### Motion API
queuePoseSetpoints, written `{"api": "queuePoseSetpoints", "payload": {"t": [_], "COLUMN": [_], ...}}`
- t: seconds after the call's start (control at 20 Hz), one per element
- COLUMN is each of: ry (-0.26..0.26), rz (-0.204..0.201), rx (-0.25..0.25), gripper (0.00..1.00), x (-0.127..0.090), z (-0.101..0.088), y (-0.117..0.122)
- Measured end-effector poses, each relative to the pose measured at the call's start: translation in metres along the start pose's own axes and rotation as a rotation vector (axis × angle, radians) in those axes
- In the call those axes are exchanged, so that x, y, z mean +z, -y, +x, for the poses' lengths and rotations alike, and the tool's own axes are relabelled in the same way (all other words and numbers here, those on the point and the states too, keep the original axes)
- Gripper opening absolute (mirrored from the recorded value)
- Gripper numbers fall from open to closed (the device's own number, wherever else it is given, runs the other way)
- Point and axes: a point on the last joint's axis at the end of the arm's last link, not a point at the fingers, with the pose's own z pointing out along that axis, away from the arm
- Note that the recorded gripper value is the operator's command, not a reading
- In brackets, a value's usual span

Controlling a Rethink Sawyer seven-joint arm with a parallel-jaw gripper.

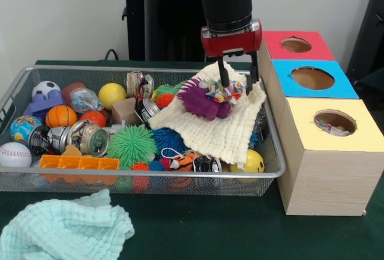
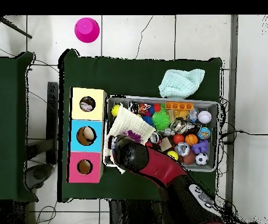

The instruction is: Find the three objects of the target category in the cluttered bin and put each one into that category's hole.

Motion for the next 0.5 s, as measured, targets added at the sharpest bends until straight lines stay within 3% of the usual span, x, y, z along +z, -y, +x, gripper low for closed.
{"api": "queuePoseSetpoints", "payload": {"t": [0.5], "ry": [0.025], "rz": [0.074], "rx": [0.0], "gripper": [1.0], "x": [-0.014], "z": [-0.007], "y": [0.023]}}
